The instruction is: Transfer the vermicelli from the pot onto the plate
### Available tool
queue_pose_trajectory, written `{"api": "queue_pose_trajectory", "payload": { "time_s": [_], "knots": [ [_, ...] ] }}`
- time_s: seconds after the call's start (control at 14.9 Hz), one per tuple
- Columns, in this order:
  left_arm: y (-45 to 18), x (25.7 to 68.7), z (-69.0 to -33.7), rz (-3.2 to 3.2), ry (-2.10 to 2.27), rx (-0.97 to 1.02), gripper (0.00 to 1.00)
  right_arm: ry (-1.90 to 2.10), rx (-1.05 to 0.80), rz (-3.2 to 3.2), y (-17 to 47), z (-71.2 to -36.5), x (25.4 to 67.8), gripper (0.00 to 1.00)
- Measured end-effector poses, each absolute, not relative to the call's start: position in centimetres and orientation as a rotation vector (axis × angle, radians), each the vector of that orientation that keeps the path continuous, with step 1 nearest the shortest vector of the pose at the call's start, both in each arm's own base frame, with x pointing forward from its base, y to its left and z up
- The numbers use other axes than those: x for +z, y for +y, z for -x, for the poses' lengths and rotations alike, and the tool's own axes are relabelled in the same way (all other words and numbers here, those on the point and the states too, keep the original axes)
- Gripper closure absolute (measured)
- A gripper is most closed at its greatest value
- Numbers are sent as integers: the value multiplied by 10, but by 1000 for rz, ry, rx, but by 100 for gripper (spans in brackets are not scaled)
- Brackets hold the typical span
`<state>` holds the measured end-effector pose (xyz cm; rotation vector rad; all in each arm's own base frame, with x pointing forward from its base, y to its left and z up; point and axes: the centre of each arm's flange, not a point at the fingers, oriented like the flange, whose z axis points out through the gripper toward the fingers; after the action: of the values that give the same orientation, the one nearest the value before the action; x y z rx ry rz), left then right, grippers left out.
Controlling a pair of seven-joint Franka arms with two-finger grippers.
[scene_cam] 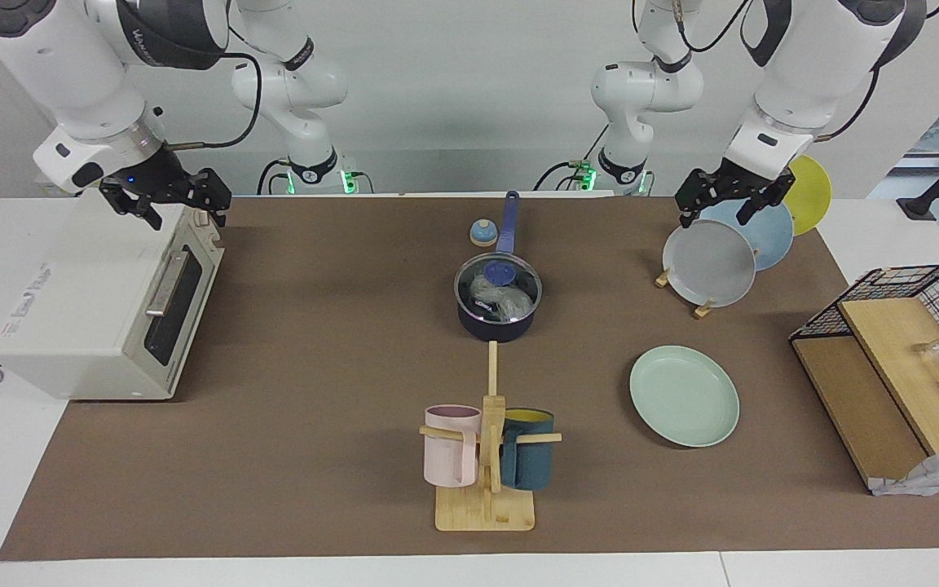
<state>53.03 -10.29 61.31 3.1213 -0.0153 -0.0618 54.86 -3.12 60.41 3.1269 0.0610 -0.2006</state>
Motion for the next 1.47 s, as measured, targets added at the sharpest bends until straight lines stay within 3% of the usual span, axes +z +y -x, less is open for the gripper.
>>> {"api": "queue_pose_trajectory", "payload": {
  "time_s": [0.94, 1.14, 1.47],
  "knots": [
    [-103, 613, -530, -3121, -15, -62, 0, 111, -172, -3149, -12, -546, 612, 0],
    [-103, 613, -530, -3121, -15, -62, 0, 160, -135, -3157, 48, -548, 612, 0],
    [-103, 613, -530, -3121, -15, -62, 0, -14, -115, -3138, 232, -533, 588, 0]
  ]
}}
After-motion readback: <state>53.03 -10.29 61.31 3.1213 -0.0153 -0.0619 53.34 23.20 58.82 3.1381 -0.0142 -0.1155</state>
